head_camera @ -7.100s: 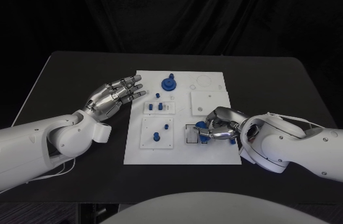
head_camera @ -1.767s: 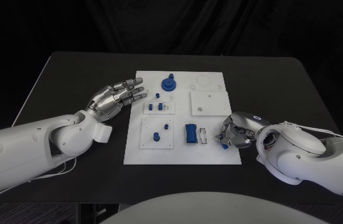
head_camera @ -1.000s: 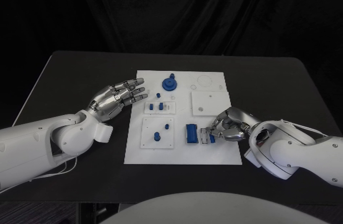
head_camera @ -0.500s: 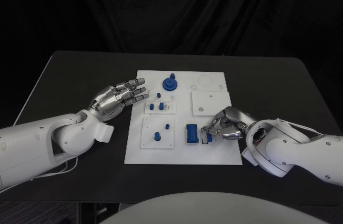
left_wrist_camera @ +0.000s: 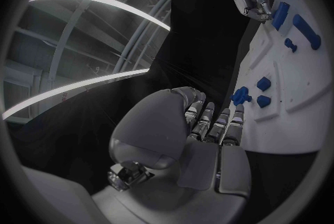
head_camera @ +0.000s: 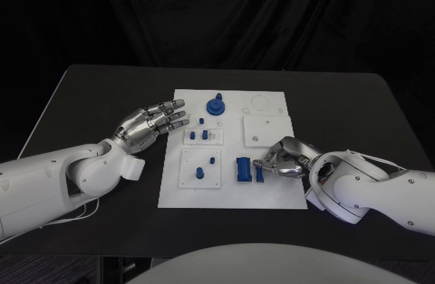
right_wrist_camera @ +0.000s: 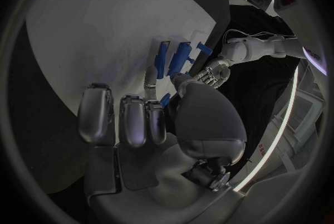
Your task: Assemble the parts on the task board
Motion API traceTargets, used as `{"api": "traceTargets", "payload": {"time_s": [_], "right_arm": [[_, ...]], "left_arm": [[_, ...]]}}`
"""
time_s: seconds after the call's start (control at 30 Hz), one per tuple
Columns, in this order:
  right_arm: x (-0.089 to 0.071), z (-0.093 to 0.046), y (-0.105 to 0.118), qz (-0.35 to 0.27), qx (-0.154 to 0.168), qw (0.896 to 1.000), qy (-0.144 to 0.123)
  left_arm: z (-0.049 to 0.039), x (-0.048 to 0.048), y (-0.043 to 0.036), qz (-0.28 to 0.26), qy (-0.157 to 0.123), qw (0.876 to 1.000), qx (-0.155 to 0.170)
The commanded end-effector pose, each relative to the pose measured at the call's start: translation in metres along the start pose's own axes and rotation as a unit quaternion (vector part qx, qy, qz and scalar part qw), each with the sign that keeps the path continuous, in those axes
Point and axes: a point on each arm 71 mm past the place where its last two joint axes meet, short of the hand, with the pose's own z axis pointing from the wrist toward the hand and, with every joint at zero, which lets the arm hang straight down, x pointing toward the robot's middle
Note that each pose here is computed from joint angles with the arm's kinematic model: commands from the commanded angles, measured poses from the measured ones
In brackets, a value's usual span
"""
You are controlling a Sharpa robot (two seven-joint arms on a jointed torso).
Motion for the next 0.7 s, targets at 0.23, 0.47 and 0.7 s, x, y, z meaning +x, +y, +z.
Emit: {"api": "traceTargets", "payload": {"time_s": [0.23, 0.47, 0.7], "right_arm": [[-0.003, -0.002, -0.001, -0.017, -0.001, 1.0, -0.01], [-0.012, -0.008, -0.002, -0.001, -0.032, 0.998, -0.051], [-0.021, -0.015, -0.005, 0.008, -0.063, 0.995, -0.082]], "left_arm": [[0.0005, 0.0017, 0.0002, -0.007, 0.007, 1.0, 0.003], [-0.0005, 0.0009, -0.0003, -0.006, 0.005, 1.0, 0.004], [-0.001, 0.0002, -0.0005, -0.005, 0.003, 1.0, 0.004]]}}
